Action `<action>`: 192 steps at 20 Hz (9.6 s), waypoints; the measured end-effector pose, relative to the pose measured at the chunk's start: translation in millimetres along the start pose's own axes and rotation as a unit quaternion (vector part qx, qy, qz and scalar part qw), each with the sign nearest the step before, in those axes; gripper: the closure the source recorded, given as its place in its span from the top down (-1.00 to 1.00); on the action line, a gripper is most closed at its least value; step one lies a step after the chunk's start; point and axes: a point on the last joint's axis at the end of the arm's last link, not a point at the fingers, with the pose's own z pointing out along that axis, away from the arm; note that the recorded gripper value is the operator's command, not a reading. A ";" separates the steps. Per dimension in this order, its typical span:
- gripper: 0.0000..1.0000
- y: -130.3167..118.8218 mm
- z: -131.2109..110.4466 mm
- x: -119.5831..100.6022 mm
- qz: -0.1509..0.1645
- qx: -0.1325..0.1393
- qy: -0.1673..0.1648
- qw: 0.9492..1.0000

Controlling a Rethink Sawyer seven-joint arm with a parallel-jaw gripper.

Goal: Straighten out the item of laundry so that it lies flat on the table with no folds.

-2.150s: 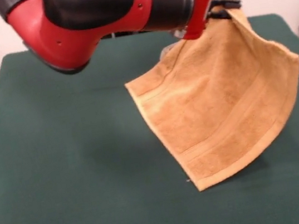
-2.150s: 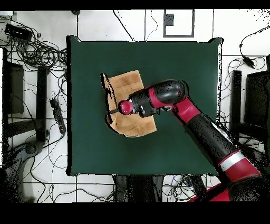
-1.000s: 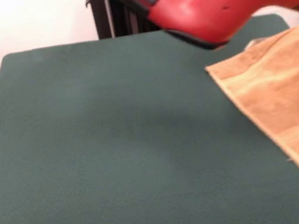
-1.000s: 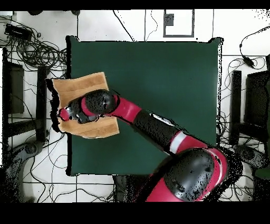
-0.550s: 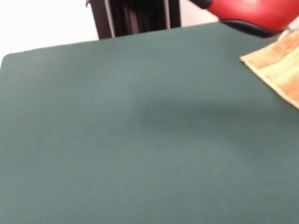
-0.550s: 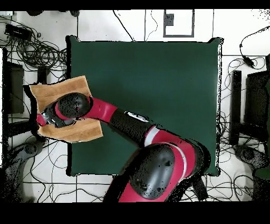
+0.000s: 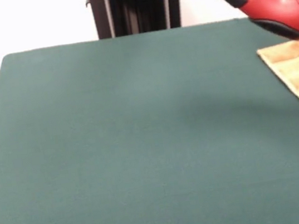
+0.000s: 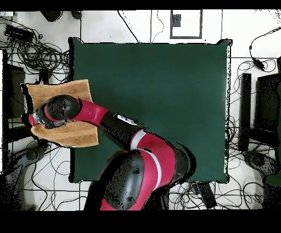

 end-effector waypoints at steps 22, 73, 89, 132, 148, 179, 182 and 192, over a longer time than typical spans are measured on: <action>-1.00 3.5 2.7 -80.5 0.104 0.016 -0.069 0.992; -1.00 -100.4 -146.9 41.2 0.073 0.076 -0.034 0.994; -1.00 -176.3 -198.7 94.4 0.053 0.203 0.035 0.977; -1.00 -408.5 -525.6 269.6 0.071 0.447 -0.165 0.876; 1.00 -438.4 -561.6 279.9 0.022 0.458 -0.122 0.880; 1.00 -407.7 -579.5 265.4 0.042 0.417 -0.033 0.907; 1.00 -402.8 -576.0 259.3 0.041 0.412 -0.023 0.910; 1.00 -378.8 -538.4 199.8 -0.006 0.418 -0.008 0.908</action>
